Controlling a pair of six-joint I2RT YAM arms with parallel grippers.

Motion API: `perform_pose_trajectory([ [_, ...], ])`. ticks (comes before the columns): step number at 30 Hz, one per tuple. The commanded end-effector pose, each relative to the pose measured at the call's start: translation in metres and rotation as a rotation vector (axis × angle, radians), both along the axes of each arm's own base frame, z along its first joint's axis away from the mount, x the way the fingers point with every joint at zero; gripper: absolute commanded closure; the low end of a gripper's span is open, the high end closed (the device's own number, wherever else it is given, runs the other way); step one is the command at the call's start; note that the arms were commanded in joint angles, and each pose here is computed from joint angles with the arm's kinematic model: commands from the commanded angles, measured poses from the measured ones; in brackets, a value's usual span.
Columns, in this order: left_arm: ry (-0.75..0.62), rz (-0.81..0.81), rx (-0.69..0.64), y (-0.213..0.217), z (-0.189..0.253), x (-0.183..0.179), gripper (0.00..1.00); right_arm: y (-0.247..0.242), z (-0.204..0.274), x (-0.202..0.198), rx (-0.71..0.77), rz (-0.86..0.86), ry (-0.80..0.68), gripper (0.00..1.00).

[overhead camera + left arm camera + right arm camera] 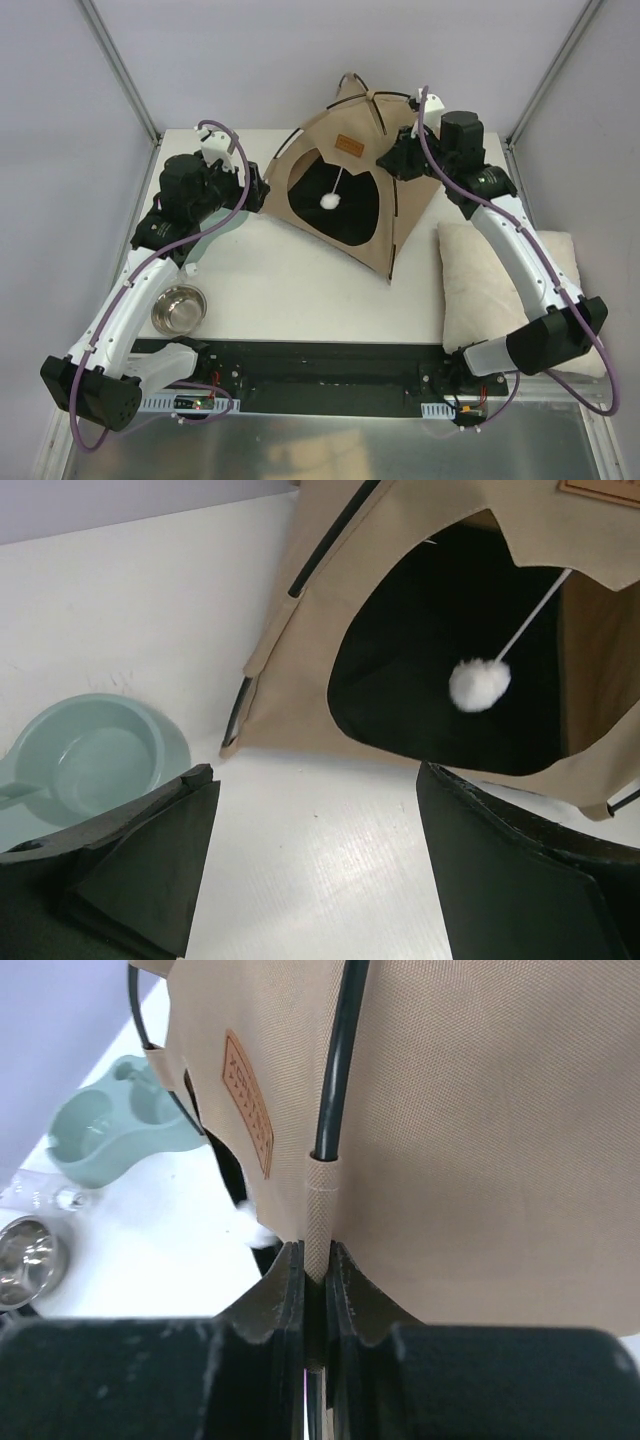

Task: Set up the pet tent

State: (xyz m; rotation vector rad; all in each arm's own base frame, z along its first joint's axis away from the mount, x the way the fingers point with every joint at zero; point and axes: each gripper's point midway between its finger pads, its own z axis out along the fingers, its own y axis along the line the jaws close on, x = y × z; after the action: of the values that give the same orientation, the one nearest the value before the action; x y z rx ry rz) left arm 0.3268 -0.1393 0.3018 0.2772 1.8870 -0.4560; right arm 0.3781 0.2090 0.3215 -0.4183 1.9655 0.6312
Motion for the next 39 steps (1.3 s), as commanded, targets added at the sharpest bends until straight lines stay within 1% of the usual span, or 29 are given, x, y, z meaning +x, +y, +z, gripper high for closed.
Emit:
perform_pose_trajectory([
  [1, -0.087, 0.025, 0.001, 0.008, 0.031, 0.004, 0.18, 0.016, 0.064, -0.020, 0.142, 0.112, -0.183, 1.00],
  [4, -0.090, 0.041, 0.014, 0.011, 0.032, 0.005, 0.17, 0.018, 0.041, -0.027, 0.120, 0.144, -0.143, 1.00],
  [7, -0.086, 0.044, 0.017, 0.011, 0.031, 0.006, 0.18, 0.016, 0.004, -0.024, 0.041, 0.160, -0.073, 1.00],
  [8, -0.085, 0.043, 0.015, 0.011, 0.031, 0.006, 0.17, 0.014, -0.010, -0.021, 0.014, 0.154, -0.037, 0.94],
  [9, -0.084, 0.042, 0.015, 0.011, 0.031, 0.007, 0.17, 0.012, -0.021, -0.018, -0.012, 0.140, -0.008, 0.84],
  [10, -0.086, 0.043, 0.013, 0.011, 0.033, 0.007, 0.17, 0.010, -0.032, -0.015, -0.031, 0.120, 0.035, 0.62],
  [11, -0.079, 0.040, 0.016, 0.010, 0.030, 0.007, 0.17, 0.008, -0.035, -0.012, -0.029, 0.083, 0.067, 0.44],
  [12, -0.075, 0.041, 0.018, 0.010, 0.029, 0.008, 0.17, 0.007, -0.031, -0.012, -0.007, 0.053, 0.105, 0.39],
  [14, -0.073, 0.047, 0.025, 0.012, 0.029, 0.008, 0.17, 0.008, -0.006, -0.021, 0.068, 0.006, 0.112, 0.19],
  [15, -0.075, 0.048, 0.030, 0.012, 0.029, 0.007, 0.16, 0.006, 0.011, -0.023, 0.118, -0.055, 0.098, 0.15],
  [17, -0.075, 0.054, 0.037, 0.014, 0.028, 0.008, 0.14, 0.000, 0.032, -0.032, 0.200, -0.125, 0.104, 0.12],
  [20, -0.075, 0.066, 0.047, 0.017, 0.026, 0.009, 0.02, -0.005, 0.040, -0.052, 0.269, -0.163, 0.153, 0.08],
  [21, -0.077, 0.064, 0.048, 0.017, 0.027, 0.009, 0.01, -0.007, 0.037, -0.059, 0.278, -0.166, 0.176, 0.05],
  [22, -0.082, 0.057, 0.049, 0.017, 0.028, 0.008, 0.01, -0.007, 0.031, -0.067, 0.274, -0.156, 0.201, 0.05],
  [23, -0.086, 0.046, 0.053, 0.016, 0.028, 0.007, 0.01, -0.007, 0.025, -0.076, 0.272, -0.150, 0.230, 0.07],
  [24, -0.091, 0.041, 0.059, 0.017, 0.029, 0.005, 0.01, -0.006, 0.020, -0.085, 0.272, -0.133, 0.264, 0.10],
  [25, -0.101, 0.029, 0.062, 0.016, 0.031, 0.002, 0.11, -0.005, 0.018, -0.096, 0.276, -0.105, 0.292, 0.15],
  [26, -0.110, -0.005, 0.073, 0.013, 0.033, -0.003, 0.23, -0.001, 0.012, -0.106, 0.282, -0.069, 0.329, 0.23],
  [27, -0.107, -0.034, 0.073, 0.011, 0.033, -0.009, 0.31, 0.002, 0.011, -0.117, 0.305, -0.047, 0.358, 0.29],
  [28, -0.103, -0.067, 0.064, 0.006, 0.033, -0.015, 0.39, 0.005, 0.010, -0.125, 0.323, -0.030, 0.379, 0.37],
  [29, -0.090, -0.126, 0.050, -0.002, 0.029, -0.024, 0.46, 0.010, 0.002, -0.132, 0.333, -0.013, 0.420, 0.49],
  [30, -0.084, -0.184, 0.035, -0.010, 0.026, -0.032, 0.51, 0.013, -0.010, -0.136, 0.330, -0.012, 0.459, 0.54],
  [32, -0.059, -0.299, -0.010, -0.026, 0.020, -0.049, 0.52, 0.016, -0.033, -0.138, 0.314, -0.044, 0.523, 0.68],
  [33, -0.041, -0.331, -0.025, -0.031, 0.016, -0.053, 0.53, 0.018, -0.046, -0.137, 0.310, -0.064, 0.555, 0.71],
  [36, 0.000, -0.409, -0.053, -0.042, 0.006, -0.061, 0.55, 0.017, -0.076, -0.123, 0.289, -0.130, 0.595, 0.75],
  [38, 0.028, -0.467, -0.072, -0.050, 0.001, -0.065, 0.56, 0.010, -0.094, -0.107, 0.244, -0.215, 0.588, 0.79],
  [39, 0.068, -0.481, -0.102, -0.054, -0.003, -0.066, 0.56, 0.004, -0.100, -0.097, 0.217, -0.264, 0.569, 0.79],
])
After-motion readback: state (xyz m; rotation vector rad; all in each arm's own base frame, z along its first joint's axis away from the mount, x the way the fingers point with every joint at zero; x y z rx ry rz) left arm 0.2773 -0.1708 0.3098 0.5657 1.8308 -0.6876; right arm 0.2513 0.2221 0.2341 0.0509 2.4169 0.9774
